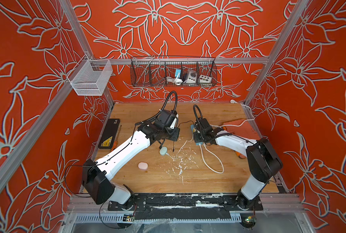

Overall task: Charge the bluetooth headset
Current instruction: Insert the plug into the socket.

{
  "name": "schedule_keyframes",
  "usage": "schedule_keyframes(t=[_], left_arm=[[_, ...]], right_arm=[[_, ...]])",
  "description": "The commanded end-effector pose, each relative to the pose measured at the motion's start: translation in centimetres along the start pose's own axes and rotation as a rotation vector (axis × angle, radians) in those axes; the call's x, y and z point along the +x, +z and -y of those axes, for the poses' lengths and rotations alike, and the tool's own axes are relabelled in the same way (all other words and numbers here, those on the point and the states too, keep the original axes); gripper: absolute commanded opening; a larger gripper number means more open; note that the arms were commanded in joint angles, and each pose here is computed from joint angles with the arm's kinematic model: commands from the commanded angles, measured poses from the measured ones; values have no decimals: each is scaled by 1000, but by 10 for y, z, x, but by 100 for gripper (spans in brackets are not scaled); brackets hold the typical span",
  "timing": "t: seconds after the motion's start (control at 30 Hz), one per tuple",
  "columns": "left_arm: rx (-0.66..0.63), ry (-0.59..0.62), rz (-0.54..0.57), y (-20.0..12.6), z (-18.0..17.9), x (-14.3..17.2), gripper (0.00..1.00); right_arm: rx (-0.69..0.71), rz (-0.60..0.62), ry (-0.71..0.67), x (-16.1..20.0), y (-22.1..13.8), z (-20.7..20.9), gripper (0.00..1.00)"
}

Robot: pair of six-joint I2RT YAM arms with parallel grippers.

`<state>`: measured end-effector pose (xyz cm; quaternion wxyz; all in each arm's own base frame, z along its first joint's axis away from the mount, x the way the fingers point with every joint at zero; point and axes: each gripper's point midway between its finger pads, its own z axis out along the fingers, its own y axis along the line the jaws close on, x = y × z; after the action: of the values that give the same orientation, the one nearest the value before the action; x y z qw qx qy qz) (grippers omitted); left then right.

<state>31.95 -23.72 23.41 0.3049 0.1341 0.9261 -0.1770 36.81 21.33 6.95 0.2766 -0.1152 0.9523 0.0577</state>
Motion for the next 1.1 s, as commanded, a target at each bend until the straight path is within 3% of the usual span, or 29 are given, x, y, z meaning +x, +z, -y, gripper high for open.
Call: schedule_keyframes(t=[0.0,0.17,0.37,0.63,0.87,1.07], left_arm=[[2,-19,-11,3,-3,2,0],[2,-19,-11,2,-3,3,0],[6,-20,-17,3,-3,3,0],[9,-22,-31,5,-2,5,0],[7,-20,-47,8,-2,8,0],[14,-18,-62,9,-1,9,0]], right_arm=[[118,-323,-17,100,31,27,0],[112,-315,-6,100,29,26,0],[84,-247,9,71,9,18,0],[62,-133,16,23,-25,11,22],[62,-65,13,3,-50,13,40],[61,-29,3,0,-70,17,46]])
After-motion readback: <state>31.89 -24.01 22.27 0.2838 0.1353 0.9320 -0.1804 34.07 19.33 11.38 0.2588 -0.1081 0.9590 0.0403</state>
